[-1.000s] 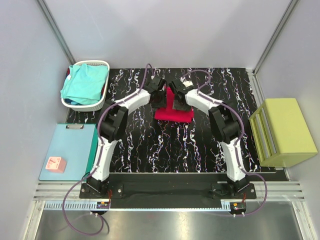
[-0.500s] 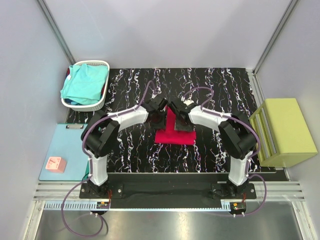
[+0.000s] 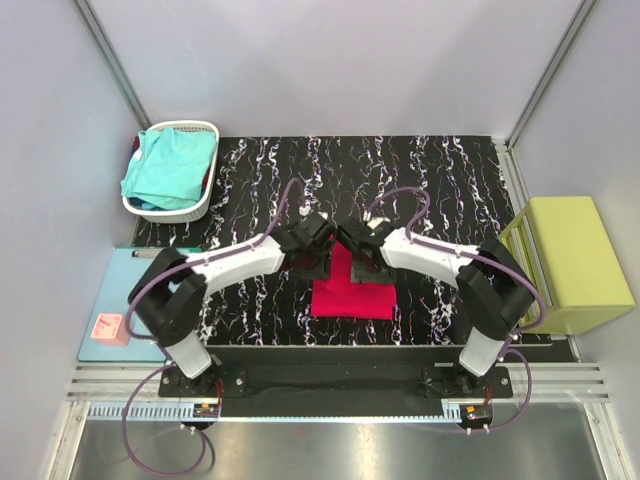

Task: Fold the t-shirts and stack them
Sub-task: Smooth out wrinkles on the folded tshirt

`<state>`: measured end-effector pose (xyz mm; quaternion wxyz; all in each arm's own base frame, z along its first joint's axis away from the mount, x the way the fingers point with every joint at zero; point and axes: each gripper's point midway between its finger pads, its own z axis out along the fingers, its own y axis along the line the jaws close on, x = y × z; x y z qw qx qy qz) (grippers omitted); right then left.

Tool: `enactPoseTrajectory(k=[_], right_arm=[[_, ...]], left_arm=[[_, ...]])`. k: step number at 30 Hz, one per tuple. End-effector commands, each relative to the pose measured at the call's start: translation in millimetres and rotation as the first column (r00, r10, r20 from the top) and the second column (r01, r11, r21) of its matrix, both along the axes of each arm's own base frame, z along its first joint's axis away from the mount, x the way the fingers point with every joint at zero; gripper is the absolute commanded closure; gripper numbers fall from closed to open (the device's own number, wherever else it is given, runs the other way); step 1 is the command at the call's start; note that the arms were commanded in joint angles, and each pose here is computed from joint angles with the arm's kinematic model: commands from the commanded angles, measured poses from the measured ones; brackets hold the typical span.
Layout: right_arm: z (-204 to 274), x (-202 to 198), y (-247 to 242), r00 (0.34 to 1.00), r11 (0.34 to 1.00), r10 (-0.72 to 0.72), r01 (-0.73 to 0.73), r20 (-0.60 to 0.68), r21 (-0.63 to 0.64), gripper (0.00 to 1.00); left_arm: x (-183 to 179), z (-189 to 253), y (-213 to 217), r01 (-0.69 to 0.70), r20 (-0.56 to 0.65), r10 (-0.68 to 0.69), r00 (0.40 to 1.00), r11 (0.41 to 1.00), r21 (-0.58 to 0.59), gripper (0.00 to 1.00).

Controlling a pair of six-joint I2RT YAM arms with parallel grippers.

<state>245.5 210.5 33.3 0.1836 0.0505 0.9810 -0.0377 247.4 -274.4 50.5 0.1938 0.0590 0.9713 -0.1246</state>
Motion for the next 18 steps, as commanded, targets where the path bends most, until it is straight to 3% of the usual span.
enactPoseTrajectory(k=[1,2,5,11,13,14,16,17,18], right_arm=[[138,63,10,0.936,0.999,0.025,-0.038,0.352,0.029,0.31],[156,69,12,0.923,0.998,0.035,-0.051,0.382,0.033,0.31],[193,86,21,0.89,0.996,0.057,-0.083,0.453,0.039,0.35],[130,81,19,0.928,0.995,0.099,-0.092,0.36,-0.037,0.48],[119,82,19,0.927,0.998,0.067,-0.068,0.37,-0.01,0.62],[104,77,12,0.936,0.998,0.06,-0.057,0.347,-0.017,0.76],[92,74,11,0.944,0.999,0.047,-0.047,0.326,-0.009,0.85],[83,73,10,0.945,0.999,0.047,-0.045,0.322,-0.013,0.95],[80,74,10,0.946,0.999,0.041,-0.039,0.323,-0.012,0.96]], left_arm=[[41,131,-19,-0.001,0.339,0.052,0.939,0.989,-0.15,0.48],[49,160,-25,0.012,0.387,0.063,0.92,0.982,-0.189,0.45],[61,185,-28,0.043,0.447,0.046,0.893,0.981,-0.188,0.44],[63,116,-38,0.064,0.361,-0.014,0.932,0.99,-0.125,0.48],[63,101,-48,0.079,0.354,-0.015,0.935,0.983,-0.168,0.51],[61,87,-48,0.071,0.34,-0.007,0.94,0.982,-0.178,0.53],[58,68,-49,0.059,0.301,-0.004,0.954,0.983,-0.171,0.55],[57,59,-52,0.061,0.292,-0.007,0.956,0.982,-0.177,0.56],[56,55,-52,0.058,0.286,-0.004,0.958,0.982,-0.181,0.57]])
